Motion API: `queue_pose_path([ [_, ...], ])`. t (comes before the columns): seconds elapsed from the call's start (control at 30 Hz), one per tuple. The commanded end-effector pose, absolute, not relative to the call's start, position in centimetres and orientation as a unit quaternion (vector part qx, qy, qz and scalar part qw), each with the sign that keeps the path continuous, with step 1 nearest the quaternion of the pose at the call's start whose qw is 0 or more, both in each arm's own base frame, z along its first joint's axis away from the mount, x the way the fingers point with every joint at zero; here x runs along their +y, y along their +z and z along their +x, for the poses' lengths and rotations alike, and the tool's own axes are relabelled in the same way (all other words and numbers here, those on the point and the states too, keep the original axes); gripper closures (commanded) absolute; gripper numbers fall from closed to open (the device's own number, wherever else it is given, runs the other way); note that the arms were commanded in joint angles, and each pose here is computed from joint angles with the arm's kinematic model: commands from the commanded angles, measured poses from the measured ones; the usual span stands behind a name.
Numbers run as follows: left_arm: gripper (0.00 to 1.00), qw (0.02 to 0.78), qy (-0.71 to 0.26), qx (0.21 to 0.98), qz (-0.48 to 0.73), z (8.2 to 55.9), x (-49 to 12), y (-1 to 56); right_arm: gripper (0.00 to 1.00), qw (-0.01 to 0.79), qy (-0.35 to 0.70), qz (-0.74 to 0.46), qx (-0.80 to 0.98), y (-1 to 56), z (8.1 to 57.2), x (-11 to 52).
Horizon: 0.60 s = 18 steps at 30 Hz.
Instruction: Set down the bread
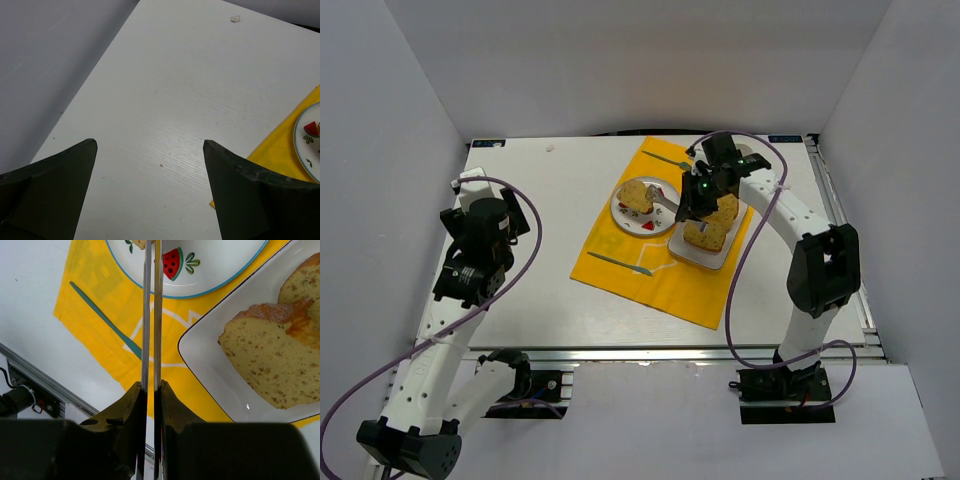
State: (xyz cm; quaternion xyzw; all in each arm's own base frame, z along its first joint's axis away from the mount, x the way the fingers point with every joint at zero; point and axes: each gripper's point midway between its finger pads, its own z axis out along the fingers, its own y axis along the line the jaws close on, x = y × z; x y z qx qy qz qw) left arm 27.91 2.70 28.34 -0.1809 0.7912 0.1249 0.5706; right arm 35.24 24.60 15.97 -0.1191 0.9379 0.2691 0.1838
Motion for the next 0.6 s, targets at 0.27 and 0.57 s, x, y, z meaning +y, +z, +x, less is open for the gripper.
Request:
queue_pose_path([
  [0.27, 0.02, 0.578, 0.137, 0.781, -0.19, 27.9, 3.2, 29.6, 0.93, 0.198, 0.27, -0.134, 0.933, 14.9, 35.0, 24.4],
  [0.57, 0.02, 0.576, 0.131, 0.786, -0.181, 28.0, 2.9, 29.4, 0.62, 0.222, 0.268, -0.123, 0.929, 16.7, 35.3, 24.1],
])
